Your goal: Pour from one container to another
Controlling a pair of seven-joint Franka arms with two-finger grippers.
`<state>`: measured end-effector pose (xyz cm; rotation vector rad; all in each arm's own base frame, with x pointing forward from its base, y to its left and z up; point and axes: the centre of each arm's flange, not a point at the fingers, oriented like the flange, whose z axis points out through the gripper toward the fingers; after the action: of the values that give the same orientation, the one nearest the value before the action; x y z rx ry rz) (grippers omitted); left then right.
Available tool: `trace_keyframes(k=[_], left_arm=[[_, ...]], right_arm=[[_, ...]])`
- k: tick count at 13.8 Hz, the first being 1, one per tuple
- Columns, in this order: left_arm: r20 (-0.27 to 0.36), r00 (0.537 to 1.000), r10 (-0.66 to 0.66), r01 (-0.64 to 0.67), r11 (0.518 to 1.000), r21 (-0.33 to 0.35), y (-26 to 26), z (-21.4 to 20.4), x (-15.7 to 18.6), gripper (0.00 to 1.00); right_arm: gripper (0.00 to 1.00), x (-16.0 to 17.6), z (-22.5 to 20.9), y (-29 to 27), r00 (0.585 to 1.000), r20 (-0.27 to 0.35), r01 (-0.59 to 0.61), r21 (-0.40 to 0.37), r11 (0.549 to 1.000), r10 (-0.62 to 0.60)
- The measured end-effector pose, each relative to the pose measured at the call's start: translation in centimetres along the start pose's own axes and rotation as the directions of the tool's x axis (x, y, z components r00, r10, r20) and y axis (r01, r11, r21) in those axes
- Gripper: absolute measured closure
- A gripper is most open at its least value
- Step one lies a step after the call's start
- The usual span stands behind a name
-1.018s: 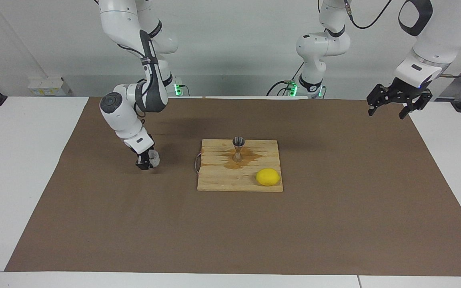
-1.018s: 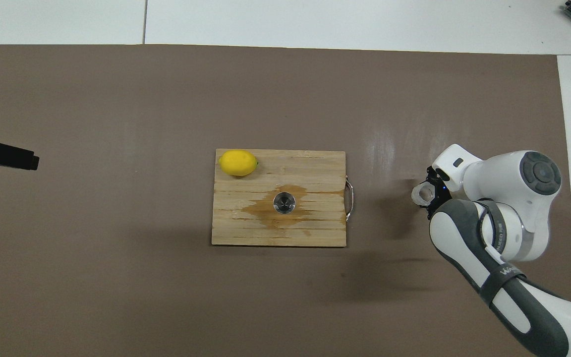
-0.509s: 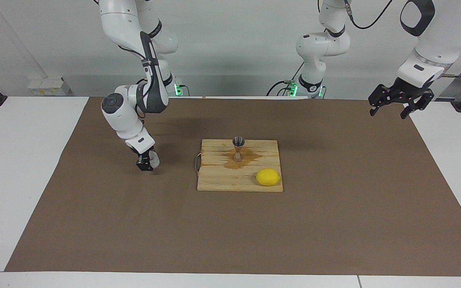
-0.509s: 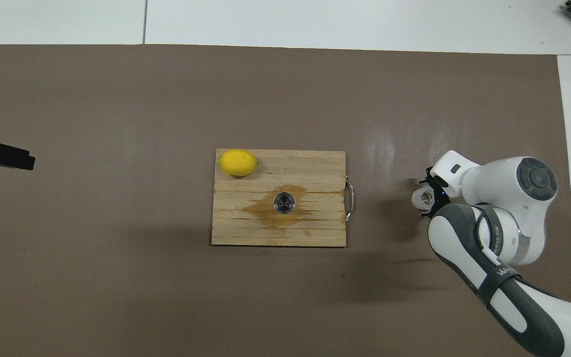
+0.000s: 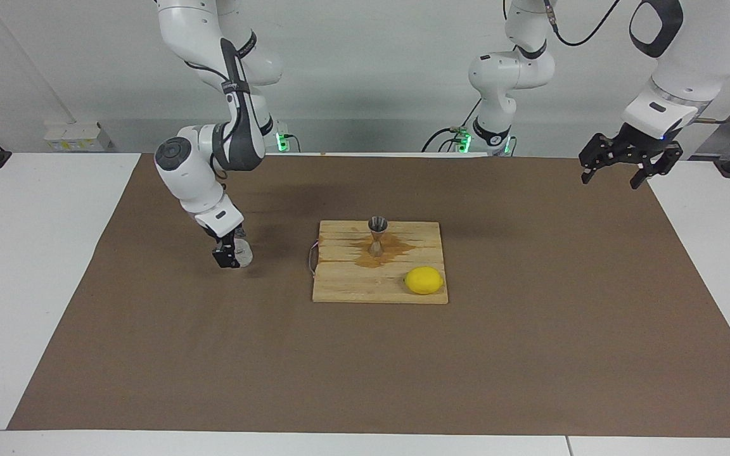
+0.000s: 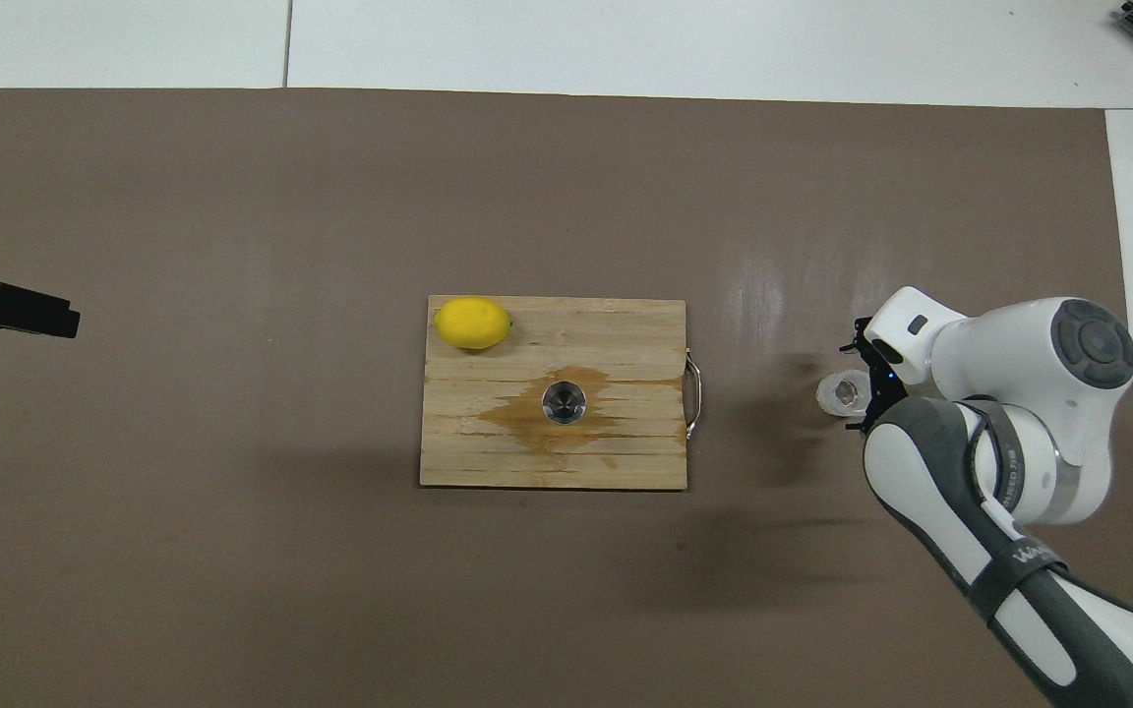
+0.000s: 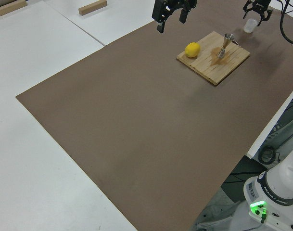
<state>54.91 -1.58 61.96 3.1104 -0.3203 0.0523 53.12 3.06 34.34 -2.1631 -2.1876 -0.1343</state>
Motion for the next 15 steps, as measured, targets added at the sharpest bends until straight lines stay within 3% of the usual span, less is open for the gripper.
trace_keyframes(k=[10,13,15], left_arm=[[-0.012,1.0,-0.023,0.023,1.0,-0.008,-1.2,-0.2,-0.1,0.0],[-0.018,0.999,-0.029,0.029,1.0,-0.01,-1.4,-0.3,-0.1,0.0],[-0.02,0.999,-0.029,0.029,1.0,-0.01,-1.5,-0.3,-0.1,0.0]], right_arm=[[0.0,0.8,-12.4,1.9,0.98,-0.032,-0.2,-0.087,0.976,0.198],[0.0,0.8,-15.5,2.2,0.937,-0.016,-0.35,-0.07,0.934,0.349],[0.0,0.9,-17.7,2.3,0.877,0.017,-0.477,-0.097,0.874,0.481]])
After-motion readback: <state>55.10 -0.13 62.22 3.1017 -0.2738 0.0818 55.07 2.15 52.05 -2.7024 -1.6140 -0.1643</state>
